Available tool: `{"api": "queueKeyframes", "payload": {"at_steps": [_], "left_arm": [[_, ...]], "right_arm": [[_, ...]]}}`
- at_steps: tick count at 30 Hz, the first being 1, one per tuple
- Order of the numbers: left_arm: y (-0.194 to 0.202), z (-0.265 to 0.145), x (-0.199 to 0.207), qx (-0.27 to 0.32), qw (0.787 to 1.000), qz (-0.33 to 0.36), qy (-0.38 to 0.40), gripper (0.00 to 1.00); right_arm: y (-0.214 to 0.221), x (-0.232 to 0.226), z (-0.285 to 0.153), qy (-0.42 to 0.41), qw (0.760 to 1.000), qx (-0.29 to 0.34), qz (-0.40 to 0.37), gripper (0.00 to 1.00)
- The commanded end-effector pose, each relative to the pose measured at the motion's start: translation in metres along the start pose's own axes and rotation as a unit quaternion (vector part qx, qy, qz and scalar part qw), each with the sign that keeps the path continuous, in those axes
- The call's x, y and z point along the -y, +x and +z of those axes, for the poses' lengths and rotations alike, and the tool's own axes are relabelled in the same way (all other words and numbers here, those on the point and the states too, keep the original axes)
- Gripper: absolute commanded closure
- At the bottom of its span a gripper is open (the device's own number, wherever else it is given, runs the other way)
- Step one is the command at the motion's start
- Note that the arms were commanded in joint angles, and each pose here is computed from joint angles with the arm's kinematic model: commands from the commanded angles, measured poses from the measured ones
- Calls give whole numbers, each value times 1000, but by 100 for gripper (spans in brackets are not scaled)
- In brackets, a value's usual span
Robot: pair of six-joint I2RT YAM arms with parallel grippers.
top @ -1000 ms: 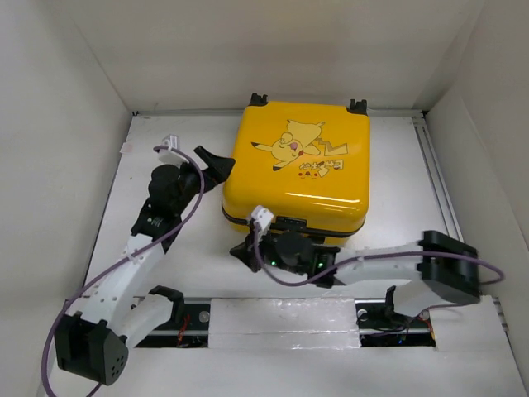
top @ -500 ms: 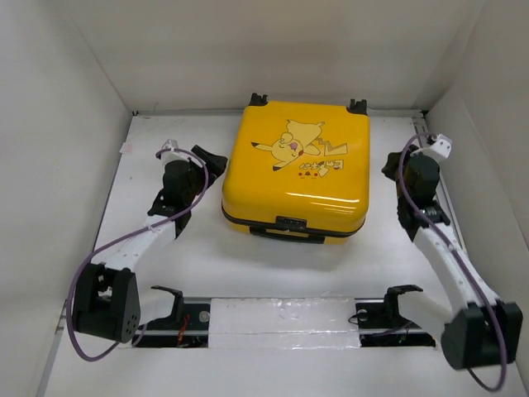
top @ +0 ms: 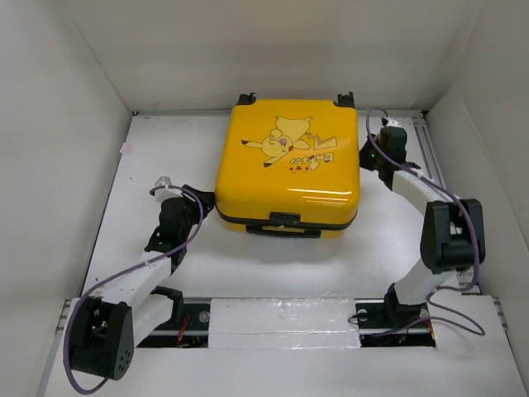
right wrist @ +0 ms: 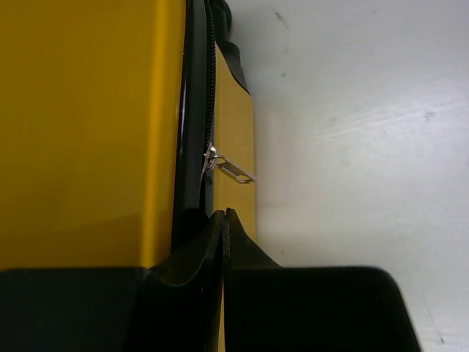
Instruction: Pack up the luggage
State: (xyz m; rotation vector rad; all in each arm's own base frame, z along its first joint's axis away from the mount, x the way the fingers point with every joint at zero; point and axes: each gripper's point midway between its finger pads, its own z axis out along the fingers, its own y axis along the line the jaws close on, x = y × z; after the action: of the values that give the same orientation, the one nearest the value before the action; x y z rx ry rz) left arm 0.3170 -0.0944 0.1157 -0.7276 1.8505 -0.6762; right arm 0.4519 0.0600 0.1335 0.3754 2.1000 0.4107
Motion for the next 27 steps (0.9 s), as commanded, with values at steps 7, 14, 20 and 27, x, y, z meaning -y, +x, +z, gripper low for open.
{"api": "queueKeyframes", "payload": {"at_steps": [7, 14, 20, 27], "left_arm": [[15, -21, 17, -25, 996, 14, 80, 54], [51, -34, 34, -77, 989, 37, 123, 55], [85, -62, 110, -79, 979, 77, 172, 54], [55, -93, 124, 5, 990, 50, 129, 51]], "right_arm": [[-23, -192, 44, -269, 958, -36, -91, 94], [-59, -229, 22, -364, 923, -34, -118, 66], [-93, -202, -13, -339, 930, 8, -141, 47], [-92, -154, -23, -246, 957, 20, -149, 40]]}}
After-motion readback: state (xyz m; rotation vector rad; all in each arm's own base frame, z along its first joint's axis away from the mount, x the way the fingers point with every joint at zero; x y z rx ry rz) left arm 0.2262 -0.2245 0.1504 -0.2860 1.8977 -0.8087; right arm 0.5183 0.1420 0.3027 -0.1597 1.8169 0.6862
